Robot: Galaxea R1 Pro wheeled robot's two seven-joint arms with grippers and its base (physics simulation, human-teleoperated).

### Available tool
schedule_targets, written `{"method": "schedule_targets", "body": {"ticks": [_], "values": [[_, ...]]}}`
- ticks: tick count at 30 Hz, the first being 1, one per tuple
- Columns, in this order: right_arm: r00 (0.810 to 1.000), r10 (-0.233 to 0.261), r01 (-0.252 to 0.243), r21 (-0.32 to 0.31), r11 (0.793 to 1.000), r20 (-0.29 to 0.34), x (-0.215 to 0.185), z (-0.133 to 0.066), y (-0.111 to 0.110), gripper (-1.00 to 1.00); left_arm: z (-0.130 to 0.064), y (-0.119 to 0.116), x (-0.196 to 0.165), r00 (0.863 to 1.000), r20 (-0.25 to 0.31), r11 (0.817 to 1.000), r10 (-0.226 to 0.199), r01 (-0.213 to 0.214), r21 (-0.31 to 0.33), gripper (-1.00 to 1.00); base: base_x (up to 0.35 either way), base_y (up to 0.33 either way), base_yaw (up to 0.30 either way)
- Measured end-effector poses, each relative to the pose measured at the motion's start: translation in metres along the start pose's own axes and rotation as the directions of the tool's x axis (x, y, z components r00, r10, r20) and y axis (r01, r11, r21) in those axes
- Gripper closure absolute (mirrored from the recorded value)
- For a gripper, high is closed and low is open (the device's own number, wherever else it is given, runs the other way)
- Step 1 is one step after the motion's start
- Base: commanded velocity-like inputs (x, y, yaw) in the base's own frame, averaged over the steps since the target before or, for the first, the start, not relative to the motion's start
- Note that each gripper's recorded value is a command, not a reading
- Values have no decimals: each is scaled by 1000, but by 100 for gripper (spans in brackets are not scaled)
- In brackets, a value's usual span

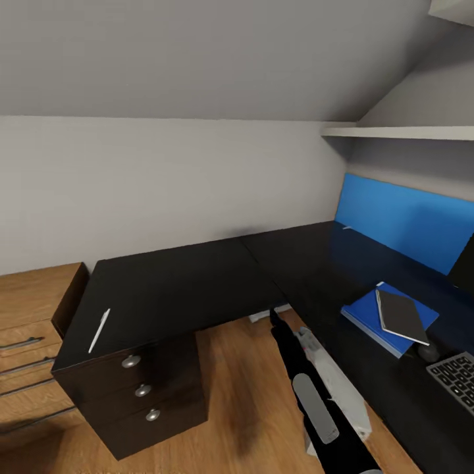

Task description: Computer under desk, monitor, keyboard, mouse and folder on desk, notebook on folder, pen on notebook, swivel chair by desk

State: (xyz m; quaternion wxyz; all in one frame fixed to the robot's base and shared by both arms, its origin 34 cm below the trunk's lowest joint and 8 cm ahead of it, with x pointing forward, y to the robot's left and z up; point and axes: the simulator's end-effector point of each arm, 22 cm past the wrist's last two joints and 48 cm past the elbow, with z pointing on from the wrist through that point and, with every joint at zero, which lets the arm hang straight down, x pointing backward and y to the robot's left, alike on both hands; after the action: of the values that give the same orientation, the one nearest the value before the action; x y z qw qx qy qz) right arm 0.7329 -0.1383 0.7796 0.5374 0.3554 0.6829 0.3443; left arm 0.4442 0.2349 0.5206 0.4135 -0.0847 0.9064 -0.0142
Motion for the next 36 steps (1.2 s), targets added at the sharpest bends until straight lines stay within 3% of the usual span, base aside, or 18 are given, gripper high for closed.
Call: {"method": "schedule_targets", "body": {"ticks": [4,5,9,12,16,20,24,36], "values": [[995,-99,99,14,995,-25,34,-4,1,-100,0,0,0,1000,-1,1000,0,0,-1,-100,0,0,272],[989,-147,148,28,989,-28,47,-6,1,-100,0,0,1,1000,-1,1000,0,0,-1,-100,0,0,275],[967,-255,256,57,965,-21,63,-12,-4,-100,0,1,1,1000,-3,1000,1,-1,-2,-100,0,0,276],[936,-351,349,66,935,28,67,-18,-5,-100,0,1,2,1000,-4,1000,1,-1,-3,-100,0,0,278],[901,-421,417,60,907,98,68,-26,-5,-100,0,1,2,1000,-5,1000,1,-1,-3,-100,0,0,279],[866,-471,469,55,882,166,68,-34,-1,-100,0,2,3,1000,-6,1000,1,-1,-3,-100,0,0,279],[848,-490,488,62,871,202,66,-39,2,-100,0,2,3,1000,-6,1000,0,0,-4,-100,0,0,279],[836,-499,498,66,865,229,63,-42,5,-100,0,2,1,1000,-3,1000,0,0,-5,-100,0,0,279]]}}
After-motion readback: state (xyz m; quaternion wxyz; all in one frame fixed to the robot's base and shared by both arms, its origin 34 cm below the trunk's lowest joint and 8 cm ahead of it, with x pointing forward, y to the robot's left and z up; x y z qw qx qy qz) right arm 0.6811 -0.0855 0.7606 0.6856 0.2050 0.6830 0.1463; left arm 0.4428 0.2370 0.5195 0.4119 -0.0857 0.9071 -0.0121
